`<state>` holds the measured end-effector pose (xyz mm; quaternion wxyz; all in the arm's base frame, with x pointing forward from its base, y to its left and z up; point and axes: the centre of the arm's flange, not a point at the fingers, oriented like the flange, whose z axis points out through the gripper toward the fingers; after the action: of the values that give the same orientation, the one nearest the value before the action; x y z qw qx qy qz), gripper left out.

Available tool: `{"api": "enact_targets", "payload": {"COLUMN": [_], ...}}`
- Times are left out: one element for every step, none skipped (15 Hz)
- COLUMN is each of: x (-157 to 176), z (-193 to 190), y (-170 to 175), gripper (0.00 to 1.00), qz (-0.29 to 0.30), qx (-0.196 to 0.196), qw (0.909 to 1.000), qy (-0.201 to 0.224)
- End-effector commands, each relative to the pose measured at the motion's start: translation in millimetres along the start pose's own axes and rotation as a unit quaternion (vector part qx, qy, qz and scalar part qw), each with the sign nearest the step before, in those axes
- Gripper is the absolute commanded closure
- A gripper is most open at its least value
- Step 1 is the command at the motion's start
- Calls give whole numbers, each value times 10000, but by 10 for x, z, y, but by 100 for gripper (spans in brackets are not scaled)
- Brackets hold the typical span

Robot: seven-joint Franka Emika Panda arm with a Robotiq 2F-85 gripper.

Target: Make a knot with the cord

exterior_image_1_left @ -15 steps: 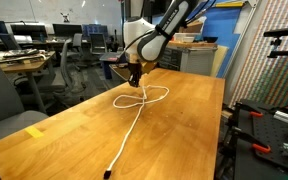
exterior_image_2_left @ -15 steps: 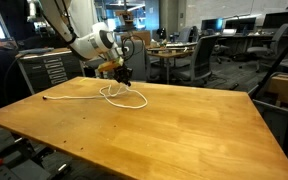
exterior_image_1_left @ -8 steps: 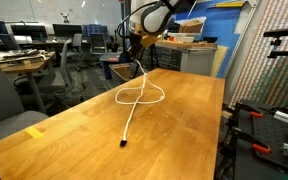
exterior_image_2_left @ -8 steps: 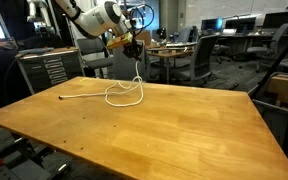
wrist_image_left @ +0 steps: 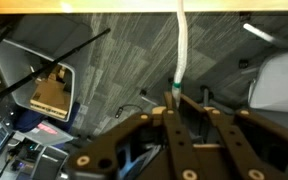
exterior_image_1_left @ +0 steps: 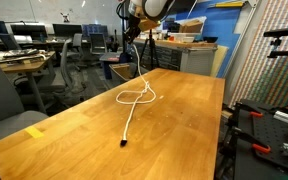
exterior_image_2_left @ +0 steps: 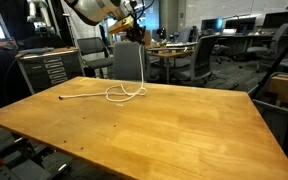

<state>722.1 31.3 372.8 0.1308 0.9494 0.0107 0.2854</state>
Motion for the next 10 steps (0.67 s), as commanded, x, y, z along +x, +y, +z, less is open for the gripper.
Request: {"api": "enact_targets", "payload": {"x": [217, 285, 369, 434, 500, 560, 619, 683, 722, 754], "z": [-308, -377, -474, -548, -607, -651, -696, -747, -785, -809], "y": [364, 510, 696, 841, 968, 1083, 1196, 1306, 1384, 1450], "gripper": [93, 93, 93, 94, 94, 93, 94, 94, 94, 94], "qz": [240, 346, 398, 354, 220, 237, 215, 302, 385, 418], "qx": [-545, -669, -767, -886, -1009, -1157, -1223, -1281, -1314, -1340], "qw": [9960, 9942, 9929, 9919, 9916, 9901, 9897, 9891, 9886, 9884], "qy": [662, 766, 814, 834, 781, 764, 708, 663, 624, 579]}}
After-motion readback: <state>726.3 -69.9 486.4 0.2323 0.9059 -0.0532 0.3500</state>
